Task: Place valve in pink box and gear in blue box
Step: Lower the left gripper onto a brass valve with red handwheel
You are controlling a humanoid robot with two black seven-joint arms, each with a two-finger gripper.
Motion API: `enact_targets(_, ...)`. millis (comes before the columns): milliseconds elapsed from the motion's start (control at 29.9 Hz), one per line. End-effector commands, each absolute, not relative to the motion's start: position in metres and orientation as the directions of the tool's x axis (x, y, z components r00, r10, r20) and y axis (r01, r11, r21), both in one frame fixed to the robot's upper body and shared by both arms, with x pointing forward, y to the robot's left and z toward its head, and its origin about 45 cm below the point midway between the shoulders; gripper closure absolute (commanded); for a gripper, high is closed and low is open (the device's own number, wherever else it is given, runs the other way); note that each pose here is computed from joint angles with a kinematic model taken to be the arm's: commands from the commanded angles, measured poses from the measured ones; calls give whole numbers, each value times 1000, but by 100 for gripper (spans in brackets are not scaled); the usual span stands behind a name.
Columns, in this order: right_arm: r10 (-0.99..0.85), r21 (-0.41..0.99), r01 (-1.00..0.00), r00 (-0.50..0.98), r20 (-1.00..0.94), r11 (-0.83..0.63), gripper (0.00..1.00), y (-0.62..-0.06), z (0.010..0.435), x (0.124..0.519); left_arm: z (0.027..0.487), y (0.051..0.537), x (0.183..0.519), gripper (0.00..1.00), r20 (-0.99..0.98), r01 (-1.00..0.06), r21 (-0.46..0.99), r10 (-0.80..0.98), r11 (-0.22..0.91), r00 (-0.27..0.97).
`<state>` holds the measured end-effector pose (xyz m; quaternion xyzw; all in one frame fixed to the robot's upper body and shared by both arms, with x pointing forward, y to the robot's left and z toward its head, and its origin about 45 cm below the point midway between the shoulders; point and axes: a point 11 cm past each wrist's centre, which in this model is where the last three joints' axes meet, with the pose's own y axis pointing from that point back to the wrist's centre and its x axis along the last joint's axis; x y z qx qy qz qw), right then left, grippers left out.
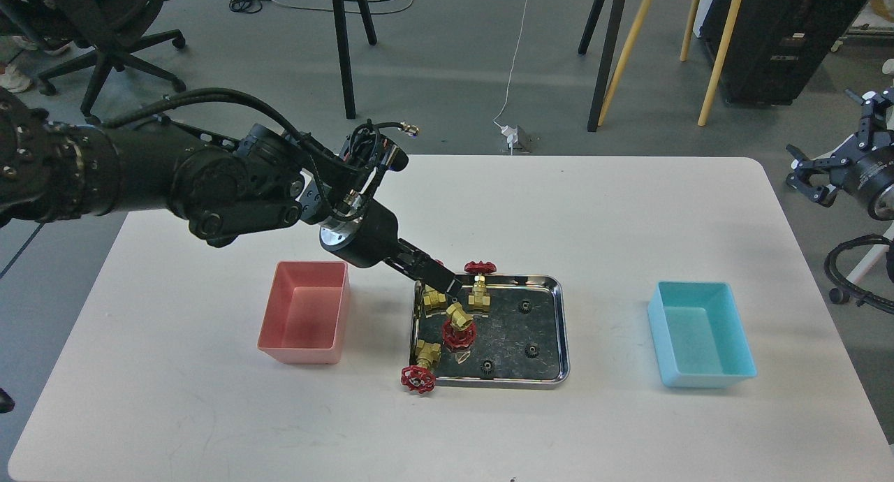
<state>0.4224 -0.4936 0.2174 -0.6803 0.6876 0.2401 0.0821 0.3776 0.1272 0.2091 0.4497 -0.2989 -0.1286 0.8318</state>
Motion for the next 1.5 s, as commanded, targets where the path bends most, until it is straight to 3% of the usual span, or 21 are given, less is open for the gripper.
enact_targets(0,-881,250,-966,-60,-469,-67,1,-485,206,420,210,123,378,0,417,-73,812,-487,580,767)
enact_targets(334,-825,218,-963,9,-565,-160,1,-424,190,442,212,121,386,0,550,-157,779,-541,607,636)
enact_targets(434,-819,214,-961,21,-574,-175,1,-414,190,446,209,124,377,0,545,-136,778,-552,613,631)
enact_targets(835,-833,213,-961,32,-552,-178,1,-422,205,450,186,141,337,0,387,9,797,-523,604,759)
enact_targets(1069,-836,210,-962,34,-548,-177,1,-423,208,452,192,138,336,0,239,27,730,-292,682,926)
enact_targets(1470,-855,252,-952,19,-518,-174,1,-442,234,460,173,136,352,0,164,10,747,-199,665,966)
